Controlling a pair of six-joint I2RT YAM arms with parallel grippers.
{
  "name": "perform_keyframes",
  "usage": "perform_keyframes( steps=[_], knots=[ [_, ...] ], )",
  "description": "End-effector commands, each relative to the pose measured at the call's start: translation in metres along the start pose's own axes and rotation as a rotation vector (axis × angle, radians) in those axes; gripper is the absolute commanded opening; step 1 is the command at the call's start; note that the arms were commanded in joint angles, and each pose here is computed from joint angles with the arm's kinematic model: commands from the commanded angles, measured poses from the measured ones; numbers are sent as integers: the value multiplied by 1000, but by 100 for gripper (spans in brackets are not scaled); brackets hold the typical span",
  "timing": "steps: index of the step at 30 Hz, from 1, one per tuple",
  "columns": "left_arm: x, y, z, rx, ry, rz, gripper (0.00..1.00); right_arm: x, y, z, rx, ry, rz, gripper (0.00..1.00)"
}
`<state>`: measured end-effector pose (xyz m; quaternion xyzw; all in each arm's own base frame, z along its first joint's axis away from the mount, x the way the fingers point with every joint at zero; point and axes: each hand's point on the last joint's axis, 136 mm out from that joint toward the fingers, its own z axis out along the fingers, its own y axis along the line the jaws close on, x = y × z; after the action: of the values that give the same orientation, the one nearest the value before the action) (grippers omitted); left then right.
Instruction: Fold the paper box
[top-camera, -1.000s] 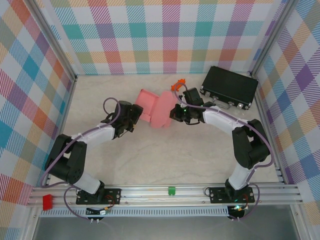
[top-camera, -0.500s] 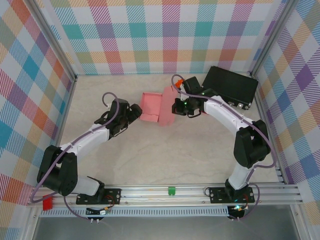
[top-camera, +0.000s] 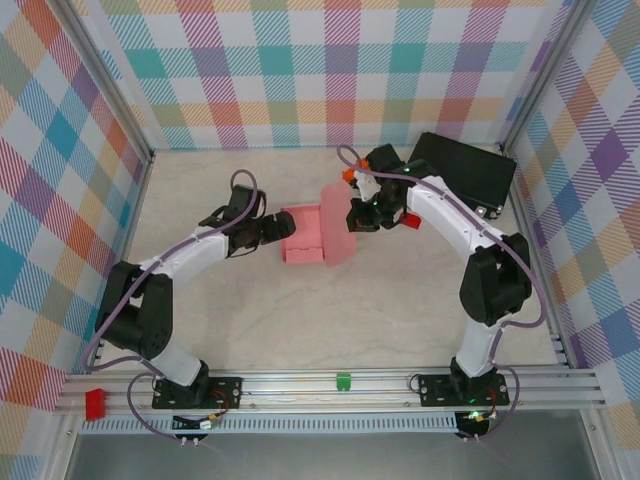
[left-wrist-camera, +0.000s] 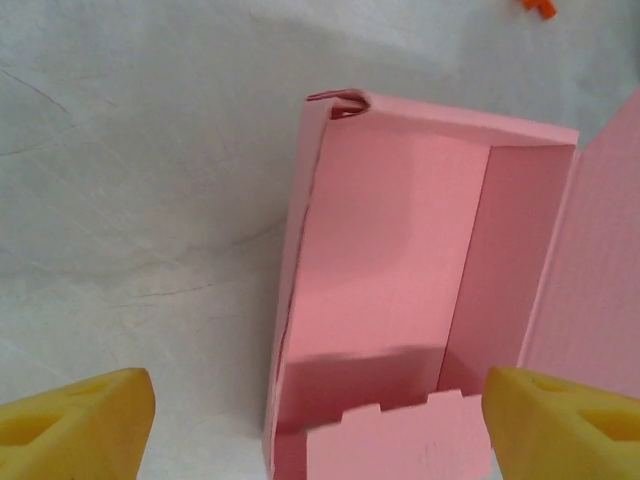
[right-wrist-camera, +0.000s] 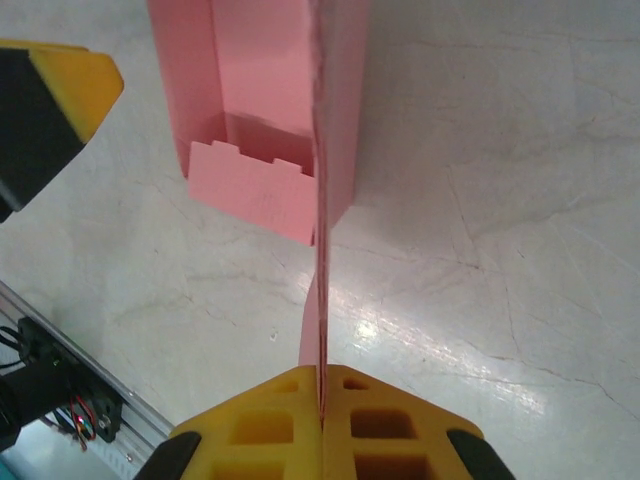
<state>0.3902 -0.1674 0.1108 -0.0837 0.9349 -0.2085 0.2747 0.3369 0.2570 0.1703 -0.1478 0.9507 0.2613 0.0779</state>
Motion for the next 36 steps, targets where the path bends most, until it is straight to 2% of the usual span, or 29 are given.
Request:
perform_keyframes(
  steps=[1, 5, 12, 17, 21, 25, 30, 36],
  knots=[
    [3, -10, 6, 54, 54, 32, 80, 1, 4, -4, -21, 40, -36, 5],
    [8, -16, 15, 91, 95, 16, 71, -6, 3, 1, -14, 47, -40, 5],
    [17, -16, 21, 111, 122, -20, 64, -20, 6, 1, -16, 39, -47, 6],
    [24, -17, 25, 138, 144, -42, 59, -28, 9, -2, -15, 32, -57, 13],
    [29, -17, 28, 152, 153, -62, 58, -33, 10, -4, -4, 21, -63, 26],
    [36, -17, 32, 169, 171, -87, 58, -41, 8, -7, 22, 2, -71, 33],
    [36, -17, 29, 168, 162, -89, 57, -56, 4, -22, 92, -71, -81, 46],
    [15, -37, 2, 232, 92, -62, 62, -70, 9, -42, 112, -170, -93, 47]
  ],
)
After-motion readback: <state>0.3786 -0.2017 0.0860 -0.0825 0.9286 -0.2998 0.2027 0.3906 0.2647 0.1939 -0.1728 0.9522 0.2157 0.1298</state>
